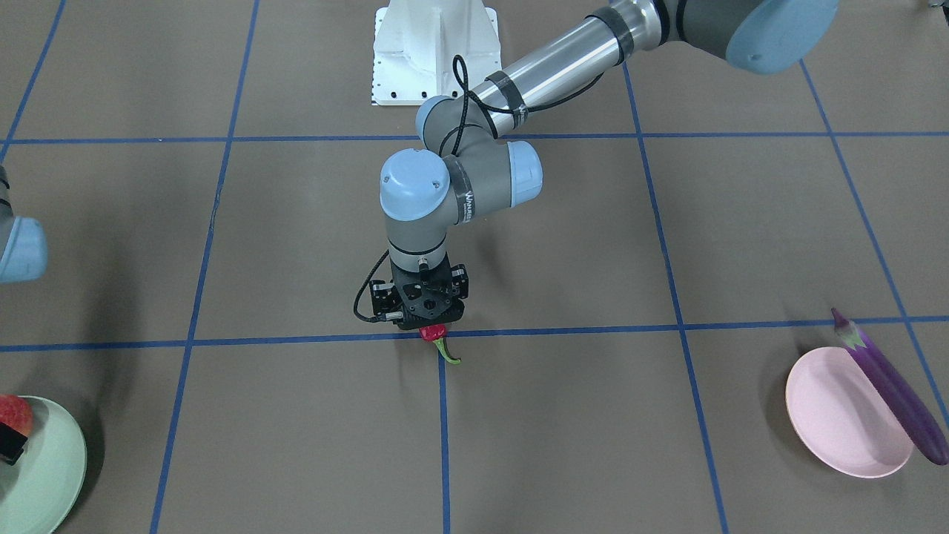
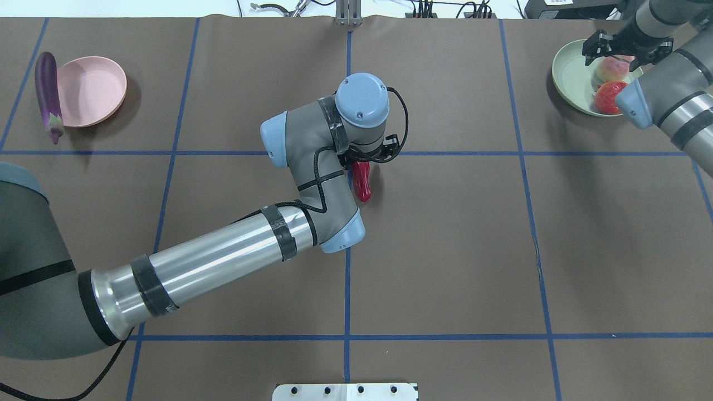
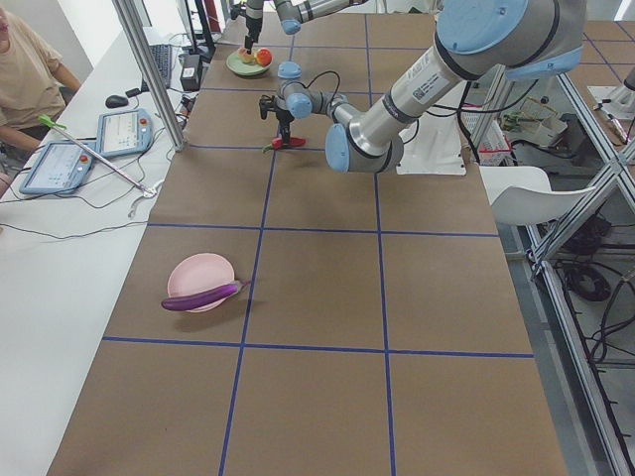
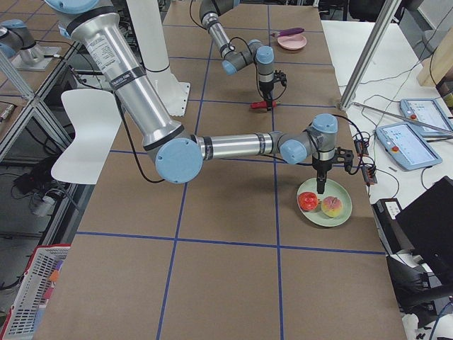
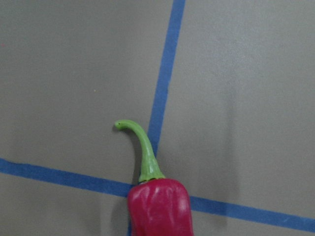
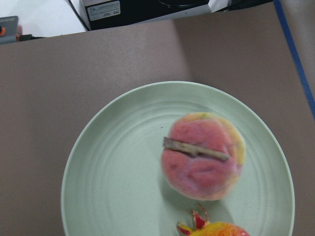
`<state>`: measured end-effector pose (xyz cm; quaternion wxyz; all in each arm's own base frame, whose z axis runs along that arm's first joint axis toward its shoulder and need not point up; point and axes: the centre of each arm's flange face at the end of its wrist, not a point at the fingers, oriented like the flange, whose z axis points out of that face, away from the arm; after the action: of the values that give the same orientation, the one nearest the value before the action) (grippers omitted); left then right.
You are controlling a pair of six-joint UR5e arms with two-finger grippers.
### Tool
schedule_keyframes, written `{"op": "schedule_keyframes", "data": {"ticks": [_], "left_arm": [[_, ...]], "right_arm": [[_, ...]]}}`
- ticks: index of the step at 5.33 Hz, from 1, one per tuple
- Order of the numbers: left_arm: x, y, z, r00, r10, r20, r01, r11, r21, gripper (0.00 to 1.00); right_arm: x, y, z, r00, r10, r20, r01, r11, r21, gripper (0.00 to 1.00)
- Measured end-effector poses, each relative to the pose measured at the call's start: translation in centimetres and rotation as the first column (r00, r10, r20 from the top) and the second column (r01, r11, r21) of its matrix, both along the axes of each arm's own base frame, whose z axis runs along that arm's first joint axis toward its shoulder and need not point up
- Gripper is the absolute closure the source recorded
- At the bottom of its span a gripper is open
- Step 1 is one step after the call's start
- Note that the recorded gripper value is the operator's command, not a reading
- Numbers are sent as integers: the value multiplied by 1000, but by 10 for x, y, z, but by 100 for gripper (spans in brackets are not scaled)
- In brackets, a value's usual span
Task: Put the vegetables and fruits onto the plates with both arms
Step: 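Grasp the red pepper by its body with the left gripper, then carry the pepper to the pink plate and release it with the left gripper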
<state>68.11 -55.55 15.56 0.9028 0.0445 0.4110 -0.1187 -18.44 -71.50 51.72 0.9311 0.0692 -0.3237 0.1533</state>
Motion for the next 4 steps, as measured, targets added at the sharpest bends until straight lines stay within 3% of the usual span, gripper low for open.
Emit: {"op": "schedule_keyframes", "data": {"ticks": [2, 3, 4], "left_arm": [[-27, -20, -16, 1000, -3, -23, 4, 999, 43, 100], [-79, -49, 1, 999, 10, -36, -7, 996, 85, 100], [-151, -73, 60, 999, 40, -23, -37, 992, 118, 100]], "right_arm": [[19, 38, -45, 999, -11, 31, 12, 999, -41, 0], [25, 54, -53, 999, -15, 42, 17, 999, -49, 0], [33, 69, -54, 998, -20, 63, 24, 998, -51, 0]]}}
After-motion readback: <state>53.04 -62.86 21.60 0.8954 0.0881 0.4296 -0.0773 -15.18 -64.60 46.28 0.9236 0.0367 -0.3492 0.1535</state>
